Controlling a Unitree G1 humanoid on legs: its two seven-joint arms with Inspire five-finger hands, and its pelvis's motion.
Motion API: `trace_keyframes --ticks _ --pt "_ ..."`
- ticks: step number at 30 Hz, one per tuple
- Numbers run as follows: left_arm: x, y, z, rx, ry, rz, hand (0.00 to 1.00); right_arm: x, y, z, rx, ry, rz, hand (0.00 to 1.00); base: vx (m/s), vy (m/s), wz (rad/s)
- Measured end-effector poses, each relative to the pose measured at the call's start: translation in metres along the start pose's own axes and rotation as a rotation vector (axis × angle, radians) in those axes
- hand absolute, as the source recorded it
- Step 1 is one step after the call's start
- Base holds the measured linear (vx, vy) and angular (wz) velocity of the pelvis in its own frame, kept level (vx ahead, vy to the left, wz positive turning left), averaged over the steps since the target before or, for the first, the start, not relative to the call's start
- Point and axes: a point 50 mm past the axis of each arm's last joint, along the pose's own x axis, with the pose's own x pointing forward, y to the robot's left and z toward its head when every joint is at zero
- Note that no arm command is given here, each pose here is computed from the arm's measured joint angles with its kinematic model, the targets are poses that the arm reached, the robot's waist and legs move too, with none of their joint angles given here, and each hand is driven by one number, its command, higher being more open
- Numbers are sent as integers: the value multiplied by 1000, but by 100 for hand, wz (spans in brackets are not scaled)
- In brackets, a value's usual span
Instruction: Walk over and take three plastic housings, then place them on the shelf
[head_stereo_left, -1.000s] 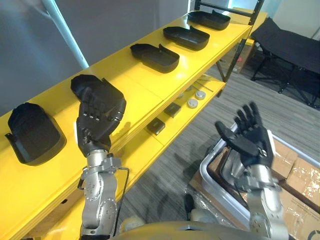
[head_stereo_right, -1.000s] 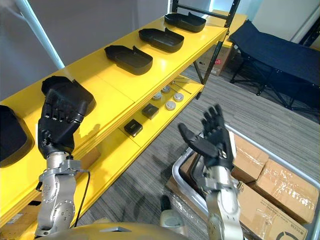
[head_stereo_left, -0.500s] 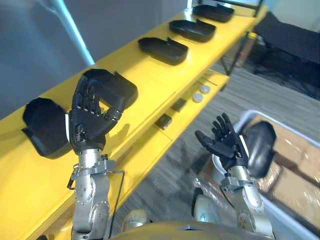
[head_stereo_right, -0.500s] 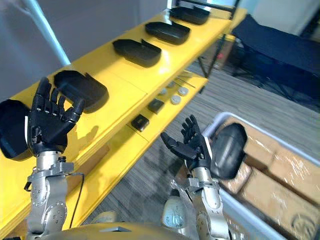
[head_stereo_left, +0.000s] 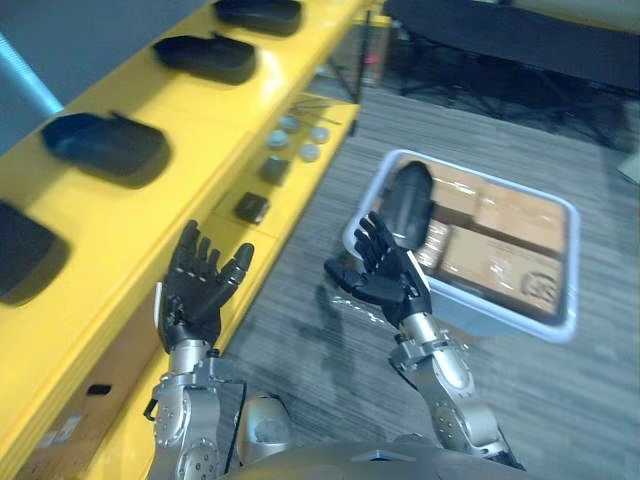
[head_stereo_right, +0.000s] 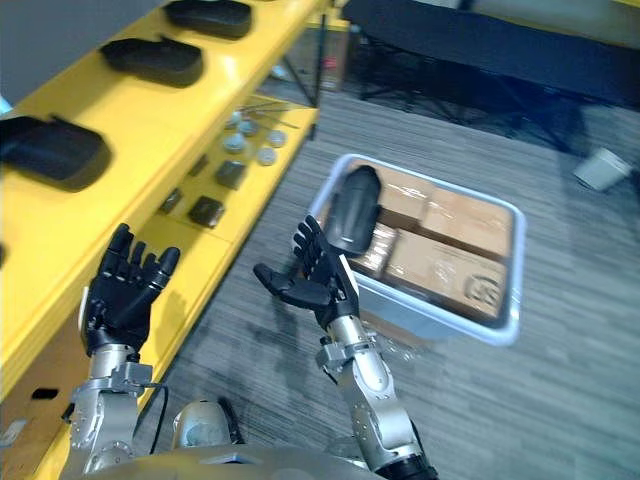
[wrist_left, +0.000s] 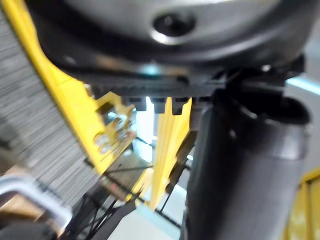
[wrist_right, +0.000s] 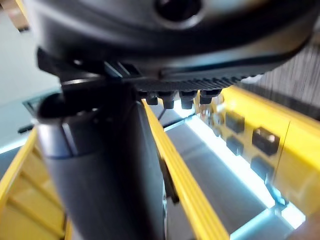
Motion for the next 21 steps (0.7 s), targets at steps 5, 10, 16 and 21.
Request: trace_keyframes --ticks 5,10,16,21 --pt "-2 0 -8 -27 31 -10 100 -14 -44 14 -117 -14 -124 100 -87 -147 -55" --pt "0 -2 -9 -59 40 -88 100 7 -73 22 -176 -42 -251 100 50 74 11" --pt "3 0 -22 50 150 -208 100 56 -107 37 -185 -48 -500 100 -29 176 20" --pt "20 -7 -35 115 204 -290 100 103 -139 130 -253 -224 -686 100 -144 100 22"
